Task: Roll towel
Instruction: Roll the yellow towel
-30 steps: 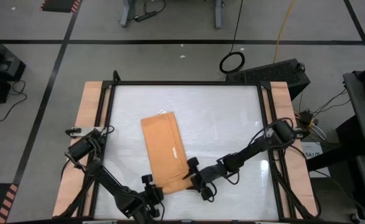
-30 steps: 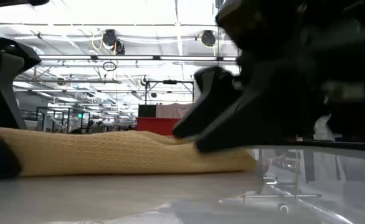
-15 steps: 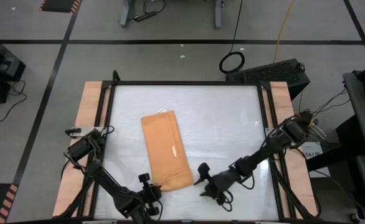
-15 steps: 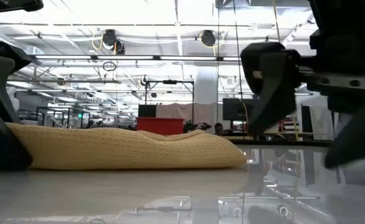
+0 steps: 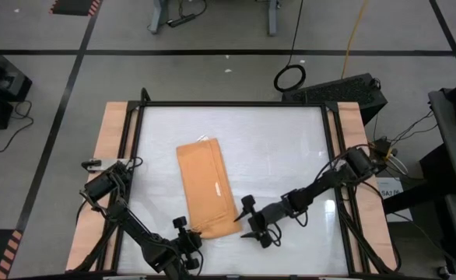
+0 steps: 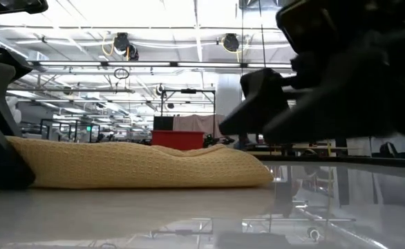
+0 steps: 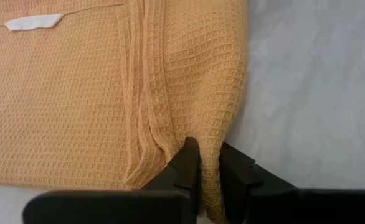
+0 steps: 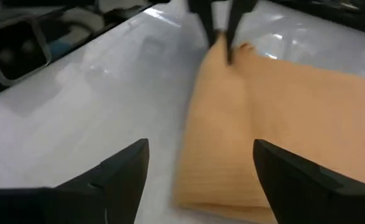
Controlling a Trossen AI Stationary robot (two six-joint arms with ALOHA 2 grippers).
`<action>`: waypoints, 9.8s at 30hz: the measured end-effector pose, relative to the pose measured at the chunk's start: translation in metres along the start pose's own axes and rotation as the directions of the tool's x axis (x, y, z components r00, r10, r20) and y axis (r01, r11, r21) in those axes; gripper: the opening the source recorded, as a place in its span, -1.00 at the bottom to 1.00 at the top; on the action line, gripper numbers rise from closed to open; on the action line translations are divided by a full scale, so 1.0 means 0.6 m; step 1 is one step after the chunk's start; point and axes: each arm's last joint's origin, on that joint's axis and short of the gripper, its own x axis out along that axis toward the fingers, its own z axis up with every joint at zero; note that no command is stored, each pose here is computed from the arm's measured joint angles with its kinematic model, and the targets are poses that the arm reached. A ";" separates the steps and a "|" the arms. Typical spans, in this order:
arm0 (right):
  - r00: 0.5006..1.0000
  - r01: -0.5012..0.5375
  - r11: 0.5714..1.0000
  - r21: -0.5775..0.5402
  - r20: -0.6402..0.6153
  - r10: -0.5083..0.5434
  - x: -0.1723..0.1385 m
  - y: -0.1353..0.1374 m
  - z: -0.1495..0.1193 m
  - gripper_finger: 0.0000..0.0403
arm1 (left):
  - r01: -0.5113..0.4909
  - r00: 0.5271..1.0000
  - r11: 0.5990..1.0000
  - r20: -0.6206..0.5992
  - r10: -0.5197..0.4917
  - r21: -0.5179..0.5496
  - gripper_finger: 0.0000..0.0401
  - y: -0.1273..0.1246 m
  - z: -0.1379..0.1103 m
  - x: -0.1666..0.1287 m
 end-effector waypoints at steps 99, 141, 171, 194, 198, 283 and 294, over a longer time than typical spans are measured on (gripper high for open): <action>0.994 -0.085 0.867 0.491 -0.023 0.110 0.037 -0.055 -0.038 -0.89 | -0.041 0.999 0.990 0.033 0.037 0.134 0.07 -0.024 0.040 -0.012; 0.971 0.189 0.976 0.110 -0.166 -0.169 -0.083 0.033 0.076 0.23 | 0.135 0.970 0.990 -0.196 -0.142 -0.046 -0.96 0.112 0.187 -0.009; 0.950 0.280 0.955 -0.099 -0.114 -0.291 0.014 0.033 -0.016 0.33 | 0.131 0.949 0.952 -0.244 -0.201 -0.275 -0.93 0.144 0.151 0.025; 0.981 0.158 0.962 0.224 -0.143 -0.128 -0.006 -0.040 0.011 -0.90 | 0.095 0.990 0.986 -0.090 -0.108 -0.138 -0.62 0.132 0.143 -0.012; 0.983 0.126 0.946 0.300 -0.166 -0.078 -0.012 -0.063 0.011 -0.97 | 0.067 0.996 0.990 -0.046 -0.073 -0.121 -0.21 0.122 0.131 -0.025; 0.957 0.290 0.957 0.016 0.020 -0.290 -0.045 -0.030 -0.028 0.29 | -0.034 0.987 0.963 -0.159 -0.009 -0.268 -0.96 0.197 0.177 0.011; 0.950 0.310 0.944 0.116 -0.008 -0.311 -0.013 -0.065 -0.021 -0.59 | -0.026 0.987 0.967 -0.159 -0.015 -0.253 -0.96 0.191 0.171 0.006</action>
